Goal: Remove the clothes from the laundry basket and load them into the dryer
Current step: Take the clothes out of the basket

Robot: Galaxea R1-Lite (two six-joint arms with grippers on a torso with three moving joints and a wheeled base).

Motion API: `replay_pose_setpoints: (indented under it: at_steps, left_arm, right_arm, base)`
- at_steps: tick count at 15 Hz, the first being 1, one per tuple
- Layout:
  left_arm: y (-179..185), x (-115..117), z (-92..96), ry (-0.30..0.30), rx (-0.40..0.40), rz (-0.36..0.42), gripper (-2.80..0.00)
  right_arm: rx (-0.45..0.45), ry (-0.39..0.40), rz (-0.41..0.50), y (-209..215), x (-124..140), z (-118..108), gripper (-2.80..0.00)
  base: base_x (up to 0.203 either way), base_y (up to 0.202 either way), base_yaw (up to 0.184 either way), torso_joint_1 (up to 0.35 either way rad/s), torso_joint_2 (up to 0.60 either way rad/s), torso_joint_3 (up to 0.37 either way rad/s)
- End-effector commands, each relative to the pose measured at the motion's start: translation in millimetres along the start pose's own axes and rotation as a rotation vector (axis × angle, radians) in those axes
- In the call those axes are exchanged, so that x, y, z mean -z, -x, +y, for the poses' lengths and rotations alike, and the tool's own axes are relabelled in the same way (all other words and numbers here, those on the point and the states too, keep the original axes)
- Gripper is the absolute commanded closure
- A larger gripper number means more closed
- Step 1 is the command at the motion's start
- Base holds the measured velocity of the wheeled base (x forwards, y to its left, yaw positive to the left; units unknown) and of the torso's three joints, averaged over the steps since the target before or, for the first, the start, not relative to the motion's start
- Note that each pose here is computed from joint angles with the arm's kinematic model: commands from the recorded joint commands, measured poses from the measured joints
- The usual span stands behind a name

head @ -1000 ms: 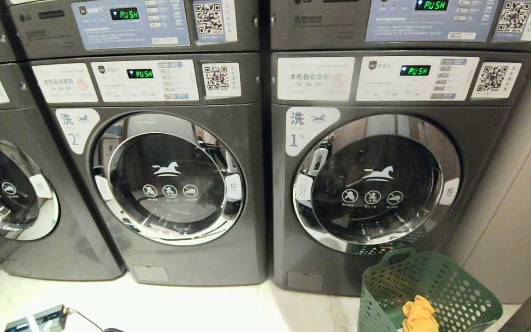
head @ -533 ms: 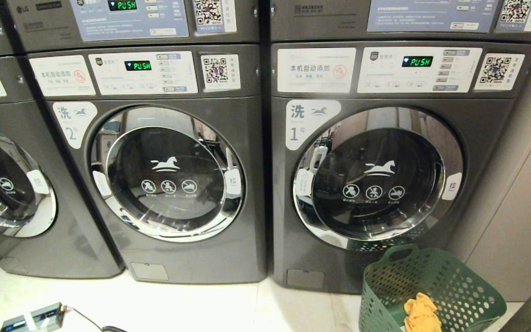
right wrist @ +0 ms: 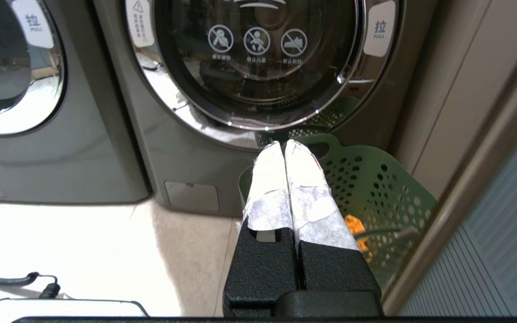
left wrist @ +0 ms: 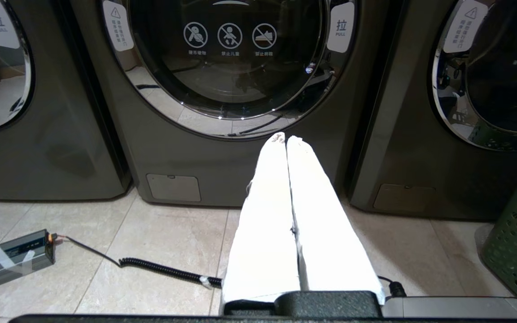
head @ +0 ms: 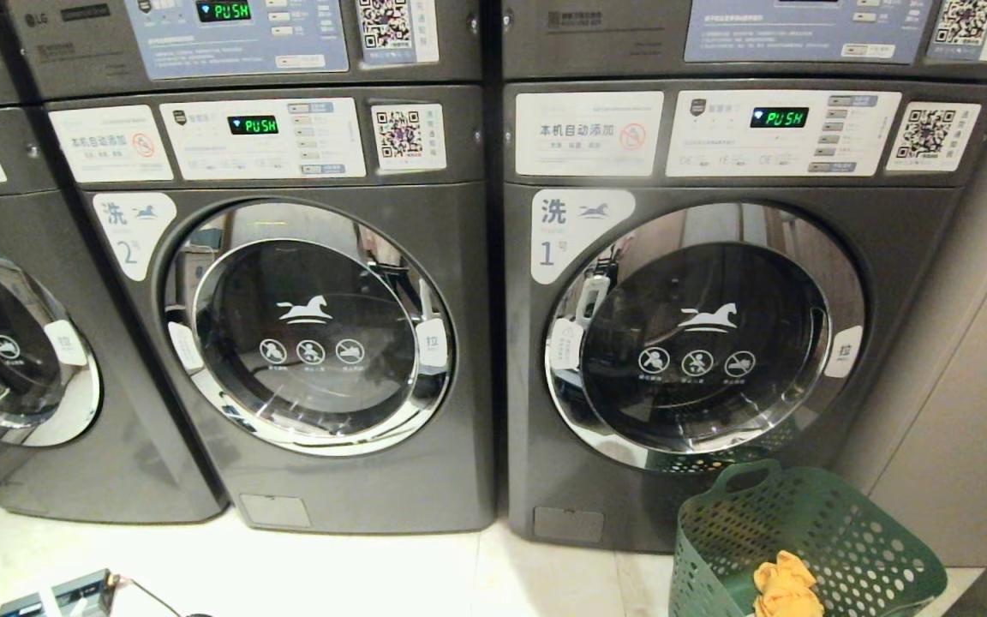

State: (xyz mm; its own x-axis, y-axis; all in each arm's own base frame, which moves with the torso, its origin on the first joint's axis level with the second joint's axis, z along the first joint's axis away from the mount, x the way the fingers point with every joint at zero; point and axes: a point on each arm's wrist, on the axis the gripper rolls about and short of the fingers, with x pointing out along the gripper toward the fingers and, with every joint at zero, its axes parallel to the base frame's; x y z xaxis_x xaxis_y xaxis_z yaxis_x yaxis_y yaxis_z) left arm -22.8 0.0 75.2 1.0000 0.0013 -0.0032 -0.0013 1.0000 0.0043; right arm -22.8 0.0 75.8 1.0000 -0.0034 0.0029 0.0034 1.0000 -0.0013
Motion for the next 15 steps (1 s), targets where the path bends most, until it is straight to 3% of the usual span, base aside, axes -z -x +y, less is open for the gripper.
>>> replay_pose_setpoints:
  at_steps: [1, 4, 15]
  left_arm:
    - [0.0, 0.0, 0.0, 0.0, -0.002, 0.0, 0.0]
    - [0.0, 0.0, 0.0, 0.0, -0.002, 0.0, 0.0]
    - [0.0, 0.0, 0.0, 0.0, 0.0, 0.0, 0.0]
  right_arm:
    - [0.0, 0.0, -0.002, 0.1, 0.0, 0.0, 0.0]
    - [0.0, 0.0, -0.002, 0.1, 0.0, 0.0, 0.0]
    - [0.0, 0.0, -0.002, 0.1, 0.0, 0.0, 0.0]
  base:
    - [0.19, 0.0, -0.001, 0.002, 0.0, 0.002]
    - [0.158, 0.0, 0.0, 0.003, 0.0, 0.003]
    - [0.0, 0.0, 0.0, 0.0, 0.0, -0.01]
